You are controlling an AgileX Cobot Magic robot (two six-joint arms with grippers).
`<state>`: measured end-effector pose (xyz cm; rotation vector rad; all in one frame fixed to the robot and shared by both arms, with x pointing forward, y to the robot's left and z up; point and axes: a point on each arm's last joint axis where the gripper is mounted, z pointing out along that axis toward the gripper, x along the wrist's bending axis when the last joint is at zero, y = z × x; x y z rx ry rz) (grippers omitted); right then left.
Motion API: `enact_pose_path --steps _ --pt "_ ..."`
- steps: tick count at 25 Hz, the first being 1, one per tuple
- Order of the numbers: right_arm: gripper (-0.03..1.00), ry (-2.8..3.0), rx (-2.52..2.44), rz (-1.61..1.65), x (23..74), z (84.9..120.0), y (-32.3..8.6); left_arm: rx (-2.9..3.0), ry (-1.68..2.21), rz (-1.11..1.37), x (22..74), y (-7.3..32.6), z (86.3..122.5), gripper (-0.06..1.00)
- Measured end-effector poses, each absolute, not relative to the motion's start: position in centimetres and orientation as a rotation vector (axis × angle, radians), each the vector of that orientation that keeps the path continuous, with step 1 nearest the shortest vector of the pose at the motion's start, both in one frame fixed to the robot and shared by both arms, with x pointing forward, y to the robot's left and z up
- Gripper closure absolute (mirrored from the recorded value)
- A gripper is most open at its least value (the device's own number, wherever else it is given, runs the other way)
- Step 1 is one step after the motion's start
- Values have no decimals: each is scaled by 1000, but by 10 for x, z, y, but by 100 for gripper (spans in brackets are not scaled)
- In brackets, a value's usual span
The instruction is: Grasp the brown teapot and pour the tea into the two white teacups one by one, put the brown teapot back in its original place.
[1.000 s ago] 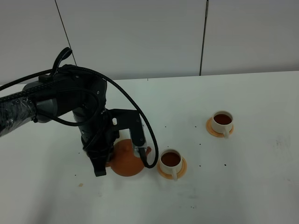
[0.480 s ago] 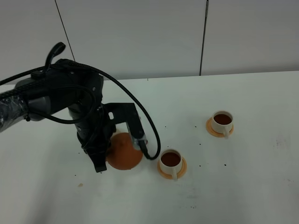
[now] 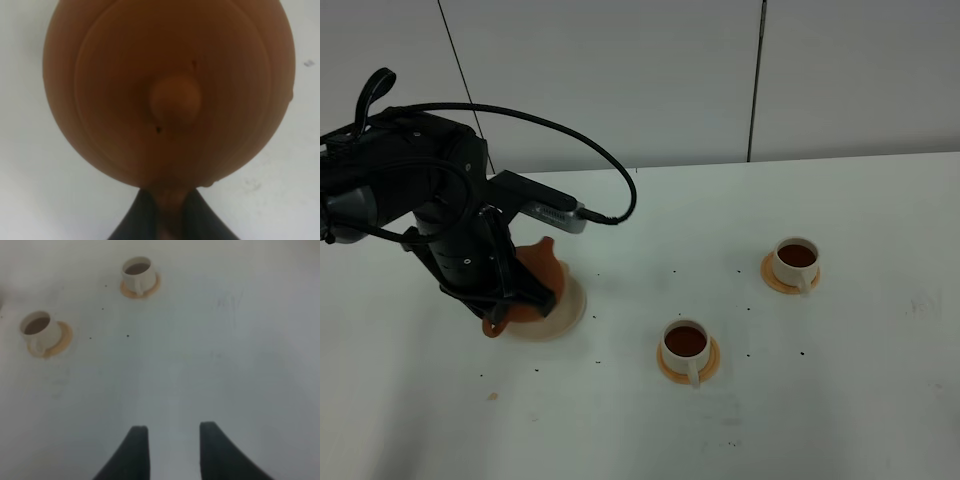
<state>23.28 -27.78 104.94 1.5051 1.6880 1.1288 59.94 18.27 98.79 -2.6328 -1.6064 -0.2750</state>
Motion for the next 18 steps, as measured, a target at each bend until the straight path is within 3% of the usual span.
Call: enact_pose_path --steps 8,18 --pt "72 1688 1505 1129 233 1049 -278 -2452 -1914 -346 605 183 985 77" --pt "72 1688 1505 1129 233 1049 -278 -2450 -1973 -288 618 174 947 77"
